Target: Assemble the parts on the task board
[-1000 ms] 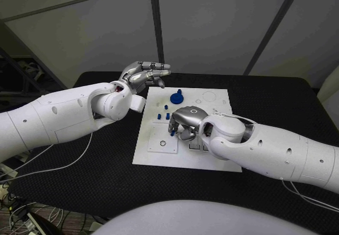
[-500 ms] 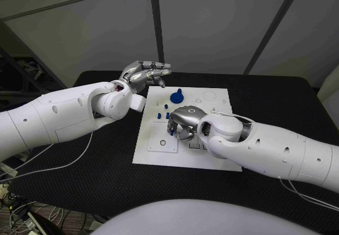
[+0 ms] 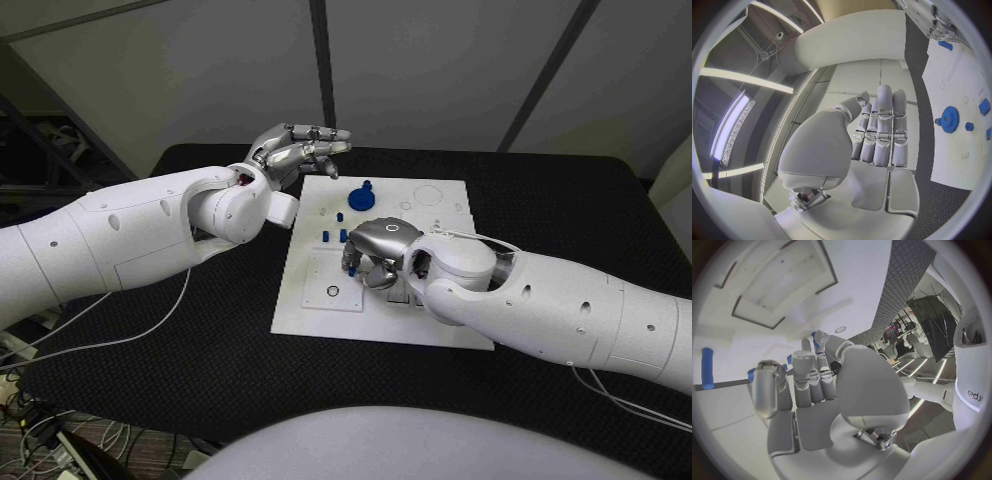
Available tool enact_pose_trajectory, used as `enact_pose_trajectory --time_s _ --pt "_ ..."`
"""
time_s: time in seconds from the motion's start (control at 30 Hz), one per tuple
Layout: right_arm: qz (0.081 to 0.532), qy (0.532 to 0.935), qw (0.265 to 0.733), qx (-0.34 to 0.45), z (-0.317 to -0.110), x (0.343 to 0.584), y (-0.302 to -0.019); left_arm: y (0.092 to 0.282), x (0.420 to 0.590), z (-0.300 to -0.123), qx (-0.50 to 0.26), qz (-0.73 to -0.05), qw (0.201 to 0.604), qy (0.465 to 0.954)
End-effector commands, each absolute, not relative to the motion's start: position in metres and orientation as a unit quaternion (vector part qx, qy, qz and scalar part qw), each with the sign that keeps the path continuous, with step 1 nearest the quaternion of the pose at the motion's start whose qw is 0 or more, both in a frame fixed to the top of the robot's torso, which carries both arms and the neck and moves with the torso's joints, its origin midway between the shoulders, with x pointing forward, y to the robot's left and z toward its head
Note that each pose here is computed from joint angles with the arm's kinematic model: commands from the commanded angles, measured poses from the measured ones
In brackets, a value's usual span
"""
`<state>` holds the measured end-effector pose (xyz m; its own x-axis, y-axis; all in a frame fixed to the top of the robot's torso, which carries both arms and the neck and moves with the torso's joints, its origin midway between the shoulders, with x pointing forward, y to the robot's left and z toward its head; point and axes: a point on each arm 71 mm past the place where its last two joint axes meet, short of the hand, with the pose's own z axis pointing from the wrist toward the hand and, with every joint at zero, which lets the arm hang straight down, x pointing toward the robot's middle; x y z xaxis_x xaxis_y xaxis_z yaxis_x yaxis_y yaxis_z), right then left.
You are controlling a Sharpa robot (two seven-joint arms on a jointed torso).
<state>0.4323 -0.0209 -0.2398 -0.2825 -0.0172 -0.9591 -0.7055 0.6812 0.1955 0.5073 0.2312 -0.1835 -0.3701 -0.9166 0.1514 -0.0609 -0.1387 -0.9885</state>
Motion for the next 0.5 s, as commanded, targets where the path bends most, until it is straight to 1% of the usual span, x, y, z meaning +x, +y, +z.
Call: enact_pose_trajectory --time_s 0.03,0.27,0.47,0.5 --pt "0.324 0.73 0.552 -0.24 -0.238 0.433 -0.021 0.23 0.507 -0.182 -0.437 -0.618 0.343 0.556" --pt "0.345 0.709 0.575 -0.22 -0.233 0.433 -0.026 0.23 0.508 -0.183 -0.437 -0.618 0.343 0.557" --pt "0.368 0.687 0.596 -0.193 -0.227 0.43 -0.04 0.231 0.508 -0.183 -0.438 -0.617 0.343 0.557" --pt "0.37 0.684 0.601 -0.185 -0.225 0.43 -0.046 0.232 0.508 -0.183 -0.438 -0.616 0.343 0.557"
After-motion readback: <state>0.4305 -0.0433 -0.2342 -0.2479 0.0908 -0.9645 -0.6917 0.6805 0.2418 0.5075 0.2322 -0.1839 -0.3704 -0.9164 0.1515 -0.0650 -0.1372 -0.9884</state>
